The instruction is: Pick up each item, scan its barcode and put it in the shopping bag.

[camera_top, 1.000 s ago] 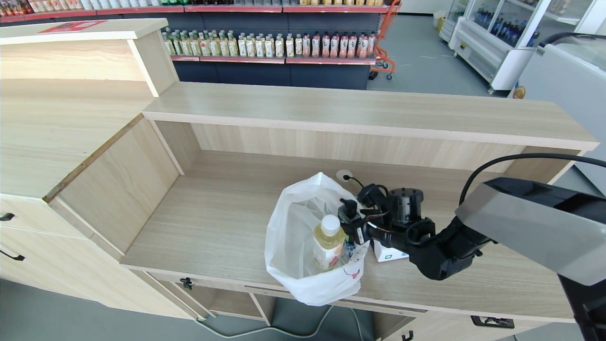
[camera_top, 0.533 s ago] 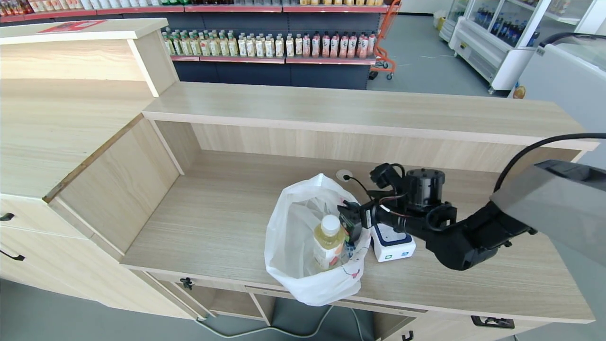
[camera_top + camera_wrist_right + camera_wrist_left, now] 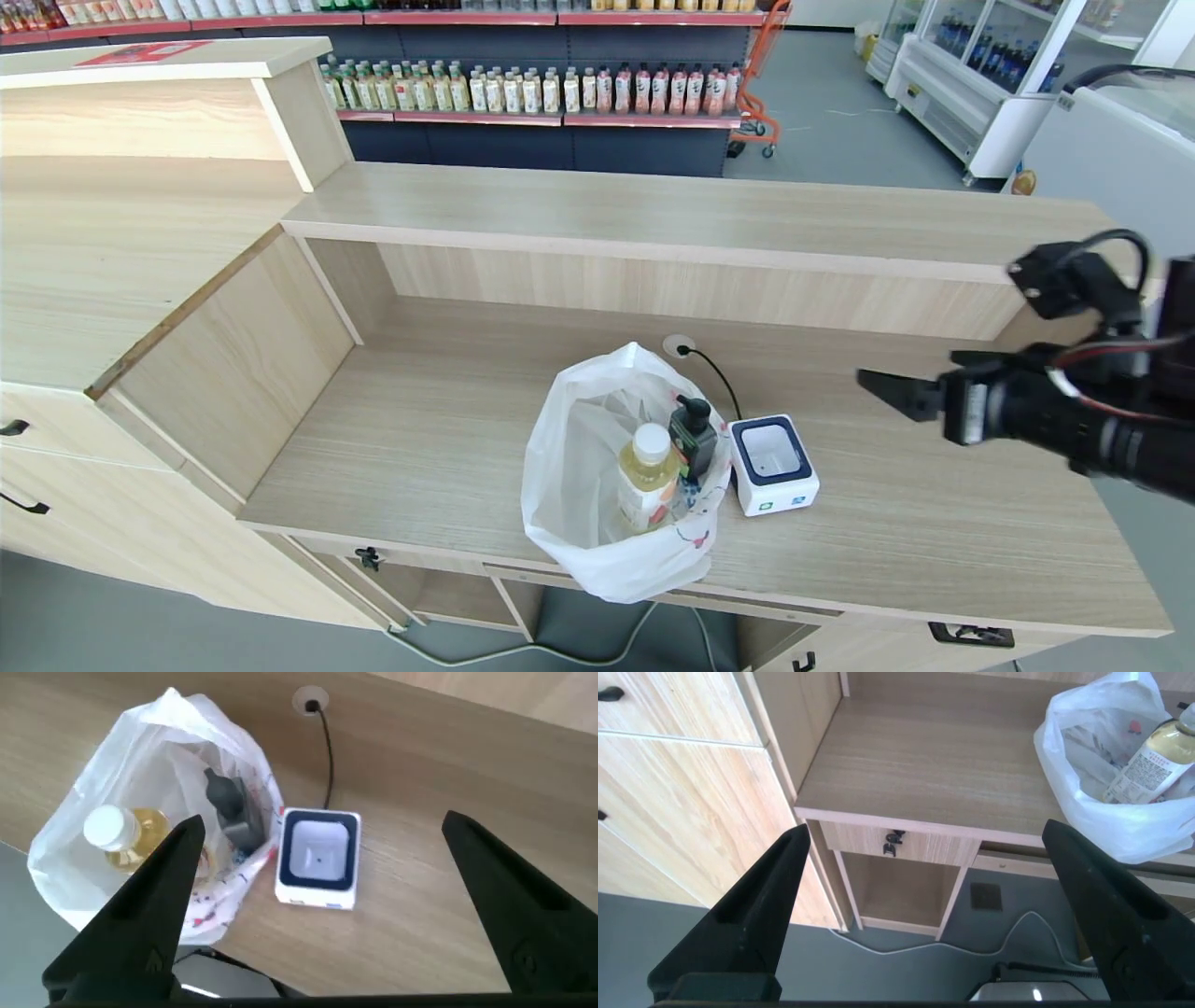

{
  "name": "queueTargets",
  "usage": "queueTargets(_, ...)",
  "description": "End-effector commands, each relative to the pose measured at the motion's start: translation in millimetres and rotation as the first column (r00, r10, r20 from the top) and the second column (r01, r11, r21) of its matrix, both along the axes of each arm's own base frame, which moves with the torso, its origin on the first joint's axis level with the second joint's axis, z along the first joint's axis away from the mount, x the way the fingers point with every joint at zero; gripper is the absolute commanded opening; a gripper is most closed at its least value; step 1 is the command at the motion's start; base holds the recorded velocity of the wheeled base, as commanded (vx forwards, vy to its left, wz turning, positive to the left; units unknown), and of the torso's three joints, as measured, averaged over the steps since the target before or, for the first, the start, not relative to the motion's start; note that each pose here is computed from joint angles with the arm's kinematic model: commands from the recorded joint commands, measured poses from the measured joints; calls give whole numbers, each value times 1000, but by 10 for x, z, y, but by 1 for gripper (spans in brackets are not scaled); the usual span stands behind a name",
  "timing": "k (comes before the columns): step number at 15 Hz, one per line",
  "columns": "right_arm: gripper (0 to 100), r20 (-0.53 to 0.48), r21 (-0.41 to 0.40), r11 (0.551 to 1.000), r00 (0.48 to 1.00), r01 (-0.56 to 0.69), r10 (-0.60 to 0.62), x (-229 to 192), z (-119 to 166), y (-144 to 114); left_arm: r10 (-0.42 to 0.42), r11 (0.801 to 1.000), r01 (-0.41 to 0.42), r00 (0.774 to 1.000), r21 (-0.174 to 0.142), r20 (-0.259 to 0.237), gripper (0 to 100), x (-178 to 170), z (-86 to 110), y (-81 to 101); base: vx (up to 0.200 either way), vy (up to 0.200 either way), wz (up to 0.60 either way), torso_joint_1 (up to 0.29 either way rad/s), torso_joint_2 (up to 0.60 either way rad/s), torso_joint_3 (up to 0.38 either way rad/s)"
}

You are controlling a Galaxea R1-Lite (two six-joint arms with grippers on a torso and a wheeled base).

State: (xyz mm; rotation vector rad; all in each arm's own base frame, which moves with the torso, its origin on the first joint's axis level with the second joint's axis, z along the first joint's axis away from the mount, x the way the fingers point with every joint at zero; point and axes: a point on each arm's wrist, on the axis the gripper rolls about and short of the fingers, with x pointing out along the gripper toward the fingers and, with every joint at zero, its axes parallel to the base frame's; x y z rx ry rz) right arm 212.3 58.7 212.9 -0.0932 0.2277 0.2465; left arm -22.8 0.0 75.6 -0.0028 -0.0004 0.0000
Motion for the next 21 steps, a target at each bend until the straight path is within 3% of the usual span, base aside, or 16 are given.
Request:
queueTargets(1, 100, 43, -32, 946, 946, 322, -320, -1641, -565, -560, 0, 1000, 0, 1000, 0, 1, 100, 0, 1, 0, 0, 0, 0, 0, 0, 0)
queueTargets(3, 100, 85, -10, 937, 934, 348, -346, -1993, -1053, -628, 0, 1000, 0, 1000, 0, 1, 100, 0, 1, 0, 0, 0, 0, 0, 0, 0)
queueTargets(6, 100, 109, 16, 937, 931, 350, -349, -2191, -1280, -650, 0, 1000, 0, 1000, 0, 0, 100, 0, -1, 0, 0, 0, 0, 0, 0, 0)
queueTargets(13, 100, 121, 32, 951, 943, 309, -311, -2285, -1380, -630, 0, 1000, 0, 1000, 0, 1, 100, 0, 1, 0, 0, 0, 0, 0, 0, 0)
queueTargets(17, 100, 199, 59, 934, 912, 353, -357, -2353, -1402, -617, 0, 1000, 0, 1000, 0, 0, 100, 0, -1, 0, 0, 0, 0, 0, 0, 0)
queueTargets(21, 100, 198, 65, 935, 914, 349, -354, -2353, -1402, -616, 0, 1000, 0, 1000, 0, 1, 100, 0, 1, 0, 0, 0, 0, 0, 0, 0)
